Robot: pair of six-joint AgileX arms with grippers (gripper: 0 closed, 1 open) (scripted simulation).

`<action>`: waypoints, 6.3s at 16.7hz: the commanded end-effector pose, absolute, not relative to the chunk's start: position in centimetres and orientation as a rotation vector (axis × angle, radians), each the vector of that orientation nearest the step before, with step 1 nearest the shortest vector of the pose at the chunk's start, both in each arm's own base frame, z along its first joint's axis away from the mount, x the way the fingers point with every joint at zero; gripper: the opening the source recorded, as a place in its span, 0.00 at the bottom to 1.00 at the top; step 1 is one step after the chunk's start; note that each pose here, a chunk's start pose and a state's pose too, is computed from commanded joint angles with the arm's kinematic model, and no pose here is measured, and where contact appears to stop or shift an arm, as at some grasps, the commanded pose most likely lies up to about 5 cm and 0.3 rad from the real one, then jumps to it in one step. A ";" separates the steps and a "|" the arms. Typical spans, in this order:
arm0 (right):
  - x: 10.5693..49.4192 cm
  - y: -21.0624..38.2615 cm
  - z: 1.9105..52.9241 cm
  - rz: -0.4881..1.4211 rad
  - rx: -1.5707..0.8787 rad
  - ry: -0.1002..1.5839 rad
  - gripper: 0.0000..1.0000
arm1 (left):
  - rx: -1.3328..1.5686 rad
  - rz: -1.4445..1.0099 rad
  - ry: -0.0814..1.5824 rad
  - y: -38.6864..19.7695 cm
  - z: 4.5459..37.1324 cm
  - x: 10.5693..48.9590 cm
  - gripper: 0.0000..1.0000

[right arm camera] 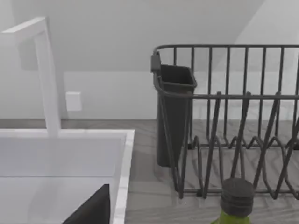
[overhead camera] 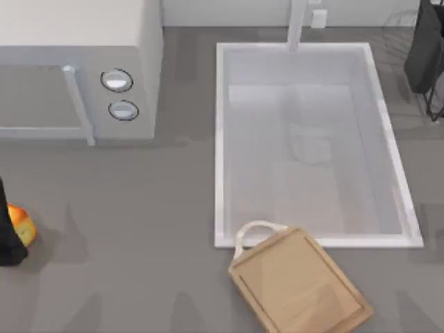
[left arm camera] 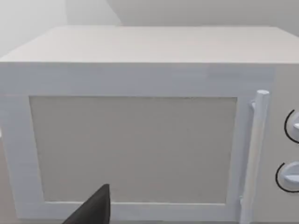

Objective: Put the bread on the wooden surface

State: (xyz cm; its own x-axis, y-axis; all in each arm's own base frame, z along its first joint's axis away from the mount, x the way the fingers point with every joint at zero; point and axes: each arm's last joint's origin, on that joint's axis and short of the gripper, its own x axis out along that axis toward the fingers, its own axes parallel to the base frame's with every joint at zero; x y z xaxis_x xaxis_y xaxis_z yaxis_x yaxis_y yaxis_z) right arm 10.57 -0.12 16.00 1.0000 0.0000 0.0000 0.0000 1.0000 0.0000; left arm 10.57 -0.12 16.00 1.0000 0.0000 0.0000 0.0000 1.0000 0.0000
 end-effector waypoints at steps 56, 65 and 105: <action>10.6 -0.1 16.0 0.000 0.000 0.000 1.00 | 0.410 -0.411 1.532 2.1 11.4 29.9 0.25; 10.6 -0.1 16.0 0.000 0.000 0.000 1.00 | 0.410 -0.411 1.532 2.1 11.4 29.9 0.00; 10.6 -0.1 16.0 0.000 0.000 0.000 1.00 | 0.028 -0.045 1.671 -31.5 18.1 25.1 0.00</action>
State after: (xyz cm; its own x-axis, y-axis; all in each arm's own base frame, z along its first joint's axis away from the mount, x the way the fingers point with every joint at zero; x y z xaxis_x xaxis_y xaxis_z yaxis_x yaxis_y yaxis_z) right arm 10.57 -0.12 16.00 1.0000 0.0000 0.0000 0.0000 1.0000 0.0000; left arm 25.13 -31.50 18.10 -0.1008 -0.0089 -0.9949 0.0451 0.9989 -0.0135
